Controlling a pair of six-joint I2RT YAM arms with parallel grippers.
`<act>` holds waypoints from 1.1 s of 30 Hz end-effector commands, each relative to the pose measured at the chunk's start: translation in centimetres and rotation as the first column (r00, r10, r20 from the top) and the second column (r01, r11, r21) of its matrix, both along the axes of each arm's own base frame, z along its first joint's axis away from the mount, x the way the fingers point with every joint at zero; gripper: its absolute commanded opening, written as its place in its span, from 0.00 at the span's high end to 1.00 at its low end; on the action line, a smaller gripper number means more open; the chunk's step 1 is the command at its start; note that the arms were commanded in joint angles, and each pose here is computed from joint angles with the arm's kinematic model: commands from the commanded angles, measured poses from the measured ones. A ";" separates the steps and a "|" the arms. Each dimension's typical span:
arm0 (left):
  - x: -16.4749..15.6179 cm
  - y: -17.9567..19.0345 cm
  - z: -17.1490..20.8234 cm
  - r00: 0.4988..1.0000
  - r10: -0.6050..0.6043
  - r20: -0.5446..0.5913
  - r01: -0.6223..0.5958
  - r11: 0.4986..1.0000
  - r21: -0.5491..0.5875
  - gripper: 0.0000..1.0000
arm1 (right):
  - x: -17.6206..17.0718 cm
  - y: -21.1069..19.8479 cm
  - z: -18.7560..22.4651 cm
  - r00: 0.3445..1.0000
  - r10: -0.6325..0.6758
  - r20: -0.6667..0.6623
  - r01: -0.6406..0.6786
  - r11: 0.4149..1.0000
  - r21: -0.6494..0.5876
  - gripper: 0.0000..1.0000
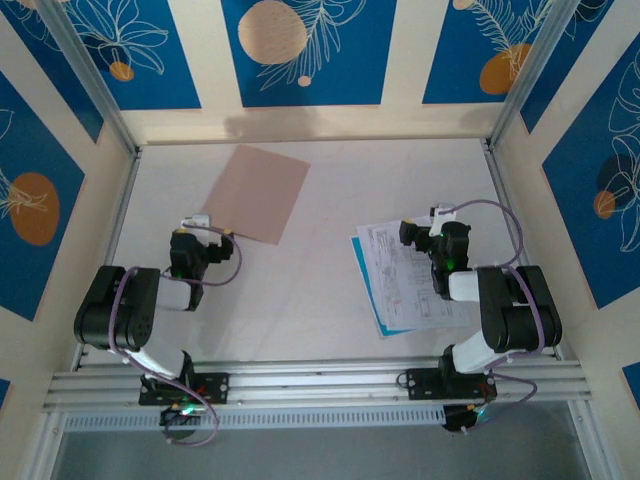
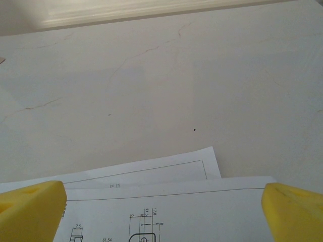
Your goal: Put the files into the folder
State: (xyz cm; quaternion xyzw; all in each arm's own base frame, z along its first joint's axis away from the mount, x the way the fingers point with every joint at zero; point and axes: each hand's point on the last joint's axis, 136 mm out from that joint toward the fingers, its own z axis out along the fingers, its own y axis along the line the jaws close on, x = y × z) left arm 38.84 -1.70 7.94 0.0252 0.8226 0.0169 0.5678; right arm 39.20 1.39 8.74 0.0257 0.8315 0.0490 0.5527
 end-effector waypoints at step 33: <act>0.3 2.6 11.9 0.951 0.283 0.122 -0.283 0.959 -0.016 0.00 | 0.2 -1.5 17.2 0.928 -0.314 0.199 0.295 0.948 0.120 0.01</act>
